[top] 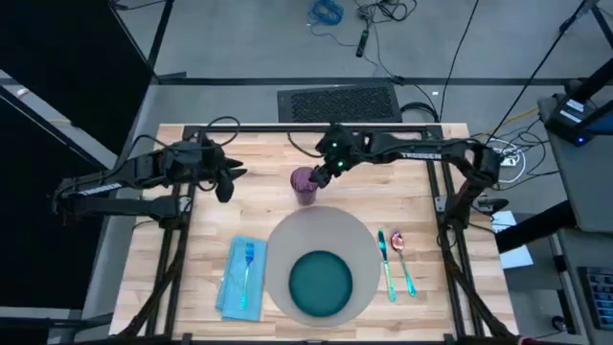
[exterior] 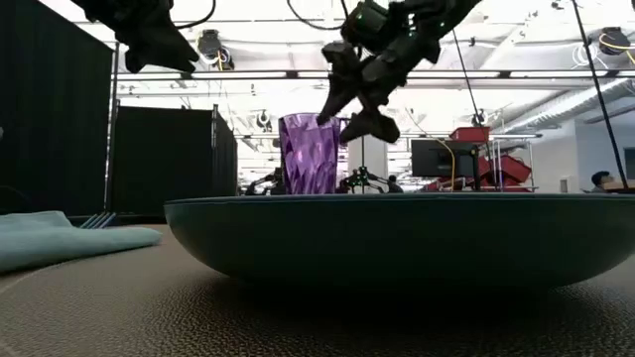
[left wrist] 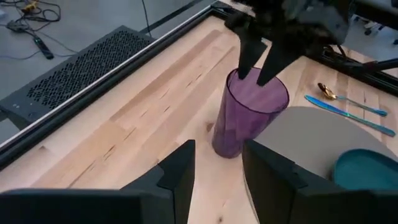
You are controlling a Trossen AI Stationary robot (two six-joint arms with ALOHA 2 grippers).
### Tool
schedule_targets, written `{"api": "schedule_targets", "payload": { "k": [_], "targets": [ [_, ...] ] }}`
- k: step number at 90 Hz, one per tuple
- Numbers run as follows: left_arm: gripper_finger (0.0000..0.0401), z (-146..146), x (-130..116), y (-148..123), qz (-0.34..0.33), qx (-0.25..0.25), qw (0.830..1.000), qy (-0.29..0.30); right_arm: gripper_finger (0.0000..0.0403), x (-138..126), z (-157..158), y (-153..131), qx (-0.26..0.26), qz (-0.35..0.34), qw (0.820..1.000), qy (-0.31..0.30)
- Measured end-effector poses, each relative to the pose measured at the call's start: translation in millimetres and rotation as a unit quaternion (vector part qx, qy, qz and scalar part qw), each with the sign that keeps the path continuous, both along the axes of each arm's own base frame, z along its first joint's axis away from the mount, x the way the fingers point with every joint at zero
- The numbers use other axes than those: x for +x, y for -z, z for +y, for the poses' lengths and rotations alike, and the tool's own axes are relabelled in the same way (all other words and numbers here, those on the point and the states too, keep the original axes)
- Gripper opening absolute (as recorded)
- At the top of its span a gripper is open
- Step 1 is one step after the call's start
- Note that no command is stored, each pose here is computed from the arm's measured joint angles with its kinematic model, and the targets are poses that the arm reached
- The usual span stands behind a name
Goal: Set table place
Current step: Put the purple cup on the top of the gray mat
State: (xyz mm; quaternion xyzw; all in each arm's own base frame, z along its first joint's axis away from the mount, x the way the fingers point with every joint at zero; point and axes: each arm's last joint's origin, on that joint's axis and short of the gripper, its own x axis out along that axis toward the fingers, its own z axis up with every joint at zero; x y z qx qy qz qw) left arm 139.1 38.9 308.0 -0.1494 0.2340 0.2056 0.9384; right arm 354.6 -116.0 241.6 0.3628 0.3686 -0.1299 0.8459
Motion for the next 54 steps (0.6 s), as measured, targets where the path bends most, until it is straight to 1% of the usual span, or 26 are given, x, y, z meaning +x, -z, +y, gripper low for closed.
{"api": "schedule_targets", "payload": {
  "k": [6,11,15,20,24,30,42,48,54],
  "targets": [
    [0.0116,0.0,0.0,0.0,0.0,0.0,1.0,0.0,0.0163,2.0,-1.6,5.1,-0.005,0.006,1.0,0.001],
    [0.0116,0.0,0.0,0.0,0.0,0.0,1.0,0.0,0.0135,2.9,-2.1,8.3,-0.008,0.011,1.0,-0.003],
    [0.0116,0.0,0.0,0.0,0.0,0.0,1.0,0.0,0.01,3.7,-2.4,10.6,-0.013,0.014,1.0,-0.006],
    [0.0116,0.0,0.0,0.0,0.0,0.0,1.0,0.0,0.0042,4.1,-2.5,10.7,-0.025,0.012,0.999,-0.019],
    [0.0116,0.0,0.0,0.0,0.0,0.0,1.0,0.0,0.0019,4.2,-2.6,8.9,-0.034,0.012,0.999,-0.027],
    [0.0116,0.0,0.0,0.0,0.0,0.0,1.0,0.0,0.0008,6.6,-4.2,-4.0,-0.039,0.008,0.999,-0.033],
    [0.0116,0.0,0.0,0.0,0.0,0.0,1.0,0.0,0.0002,4.3,-5.4,-51.7,-0.066,0.013,0.996,-0.058],
    [0.0116,-0.1,-0.1,0.2,0.001,-0.001,1.0,0.0,0.0002,-4.7,-2.7,-74.1,-0.073,0.047,0.993,-0.074],
    [0.0116,-0.1,-0.2,0.4,0.002,-0.001,1.0,0.001,0.0001,-18.6,2.0,-96.3,-0.087,0.088,0.989,-0.075]
  ]
}}
